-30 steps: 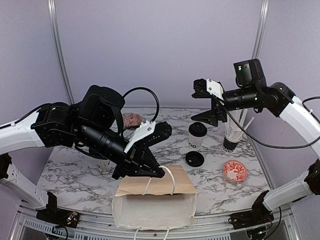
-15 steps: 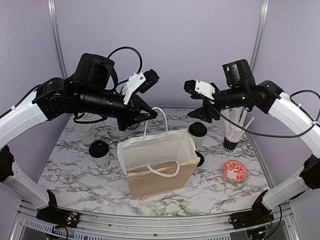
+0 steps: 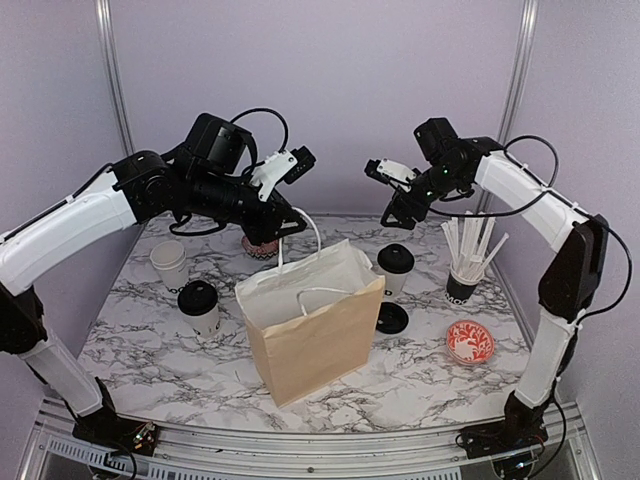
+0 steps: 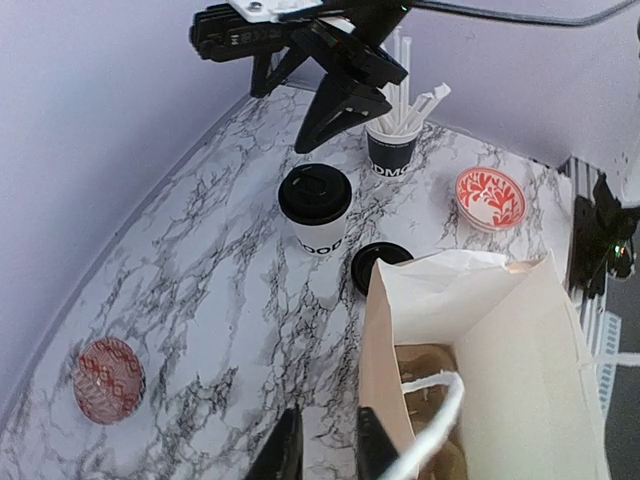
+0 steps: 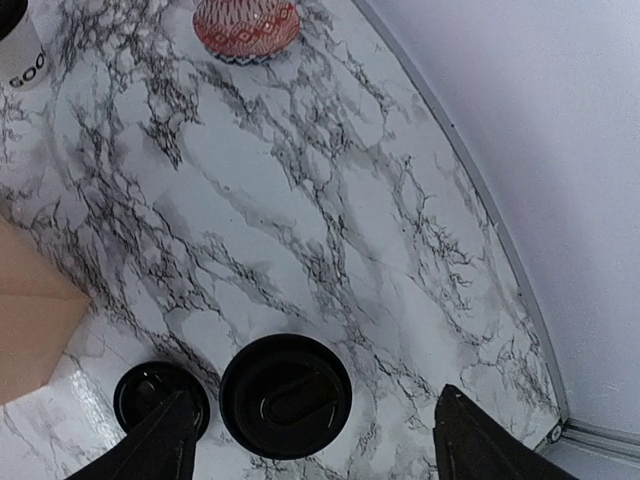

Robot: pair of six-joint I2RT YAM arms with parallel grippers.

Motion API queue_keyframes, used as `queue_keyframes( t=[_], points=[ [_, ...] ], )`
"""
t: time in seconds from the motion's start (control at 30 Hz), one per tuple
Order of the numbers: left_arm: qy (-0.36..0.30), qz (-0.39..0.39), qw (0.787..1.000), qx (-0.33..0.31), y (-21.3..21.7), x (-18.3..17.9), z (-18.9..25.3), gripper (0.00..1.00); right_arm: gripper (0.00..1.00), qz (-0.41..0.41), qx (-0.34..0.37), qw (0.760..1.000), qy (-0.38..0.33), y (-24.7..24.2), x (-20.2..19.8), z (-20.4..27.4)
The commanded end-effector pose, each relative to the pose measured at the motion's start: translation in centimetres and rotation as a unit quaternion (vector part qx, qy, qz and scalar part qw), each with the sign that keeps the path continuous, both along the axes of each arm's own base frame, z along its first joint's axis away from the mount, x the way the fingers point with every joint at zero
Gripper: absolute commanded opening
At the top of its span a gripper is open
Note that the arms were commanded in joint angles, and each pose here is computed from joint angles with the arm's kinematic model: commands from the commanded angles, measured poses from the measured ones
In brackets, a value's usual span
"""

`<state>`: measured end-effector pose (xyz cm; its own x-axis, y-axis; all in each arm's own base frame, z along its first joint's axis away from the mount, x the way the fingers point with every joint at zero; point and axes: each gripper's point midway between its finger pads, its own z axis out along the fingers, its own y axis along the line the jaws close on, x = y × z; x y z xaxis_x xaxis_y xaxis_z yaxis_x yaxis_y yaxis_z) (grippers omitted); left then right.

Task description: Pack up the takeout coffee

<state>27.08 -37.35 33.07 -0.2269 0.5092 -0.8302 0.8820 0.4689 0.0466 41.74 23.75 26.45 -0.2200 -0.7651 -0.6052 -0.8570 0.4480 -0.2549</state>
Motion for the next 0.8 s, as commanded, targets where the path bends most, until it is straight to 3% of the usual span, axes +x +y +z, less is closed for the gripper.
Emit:
queue_keyframes(
  t=[0.0, 0.07, 0.17, 0.37, 0.77],
  points=[
    [-0.001, 0.010, 1.000, -0.011, 0.9, -0.4, 1.4, 0.42, 0.85, -0.013, -0.025, 0.997, 0.075, -1.4, -0.3, -2.8],
    [0.003, 0.012, 1.000, -0.013, 1.2, -0.7, 1.3, 0.51, 0.92, -0.017, -0.038, 0.996, 0.084, -1.7, 0.0, -4.0],
    [0.008, 0.015, 1.000, -0.009, 1.7, -1.0, 0.8, 0.58, 0.97, -0.020, -0.051, 0.993, 0.101, -1.9, 0.2, -5.5],
    [0.015, 0.017, 1.000, -0.005, 2.4, -1.6, 0.1, 0.69, 0.99, -0.026, -0.073, 0.989, 0.126, -2.3, 0.4, -7.9],
    [0.027, 0.011, 1.000, -0.004, 2.4, -2.0, -0.6, 0.71, 0.95, -0.033, -0.086, 0.983, 0.156, -3.4, 0.4, -10.1]
  ],
)
